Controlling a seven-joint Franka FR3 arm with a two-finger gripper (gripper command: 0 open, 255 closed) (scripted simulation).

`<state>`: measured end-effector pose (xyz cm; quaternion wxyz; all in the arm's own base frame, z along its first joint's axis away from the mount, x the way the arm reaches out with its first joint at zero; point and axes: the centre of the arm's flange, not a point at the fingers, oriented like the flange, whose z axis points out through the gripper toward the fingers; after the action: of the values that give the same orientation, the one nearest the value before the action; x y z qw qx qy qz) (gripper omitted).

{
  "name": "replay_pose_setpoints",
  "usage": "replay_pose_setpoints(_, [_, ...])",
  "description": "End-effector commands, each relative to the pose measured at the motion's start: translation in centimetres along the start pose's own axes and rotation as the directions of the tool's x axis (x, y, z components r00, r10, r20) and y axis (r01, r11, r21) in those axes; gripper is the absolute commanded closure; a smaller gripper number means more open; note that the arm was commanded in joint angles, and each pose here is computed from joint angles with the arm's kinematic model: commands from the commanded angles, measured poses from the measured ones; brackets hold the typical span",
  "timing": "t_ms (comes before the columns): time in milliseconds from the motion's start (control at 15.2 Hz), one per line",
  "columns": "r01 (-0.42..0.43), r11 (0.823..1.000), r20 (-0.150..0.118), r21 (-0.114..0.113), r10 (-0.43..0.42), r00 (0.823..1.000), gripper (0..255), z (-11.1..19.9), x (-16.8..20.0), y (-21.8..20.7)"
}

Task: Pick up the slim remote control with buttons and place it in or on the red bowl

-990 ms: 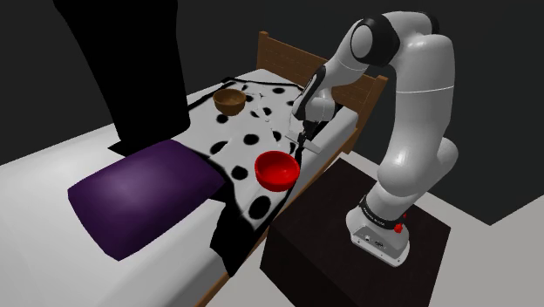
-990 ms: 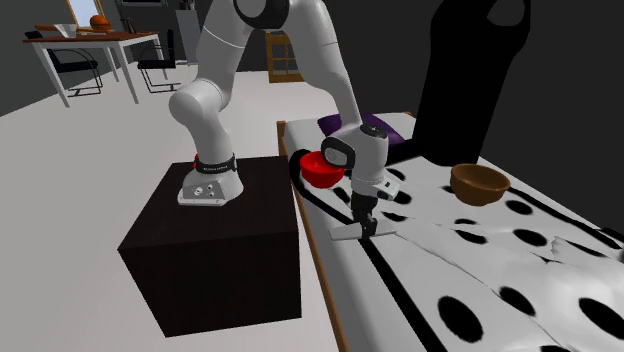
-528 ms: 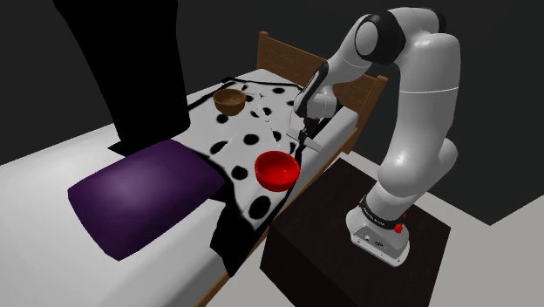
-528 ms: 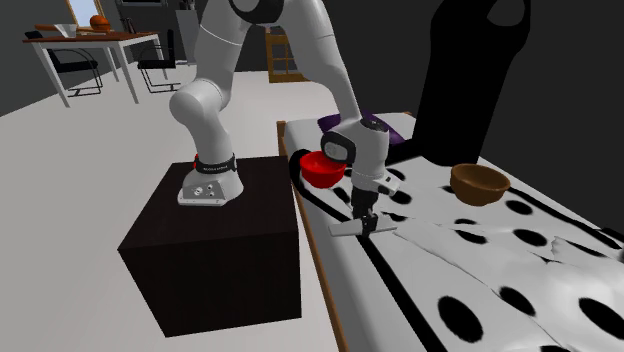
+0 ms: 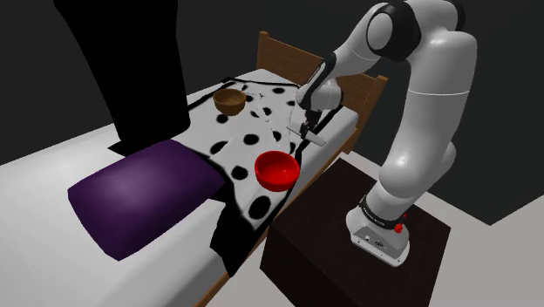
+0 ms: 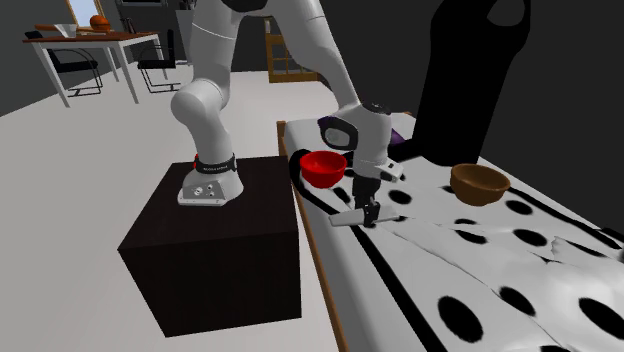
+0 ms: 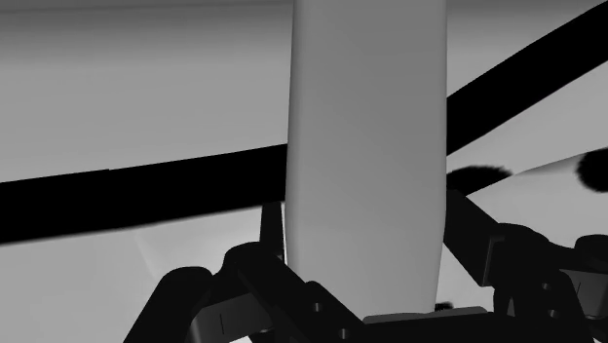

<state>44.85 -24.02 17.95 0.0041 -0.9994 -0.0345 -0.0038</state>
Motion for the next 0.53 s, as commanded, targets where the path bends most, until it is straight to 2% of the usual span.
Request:
replay_pose_setpoints(0, [0.000,1.000,0.000,0.000,0.000,1.000,255,-1.1,0.0,0.0])
replay_pose_setpoints(462, [0.000,1.000,0.000,0.000,0.000,1.000,255,-4.8,0.0,0.0])
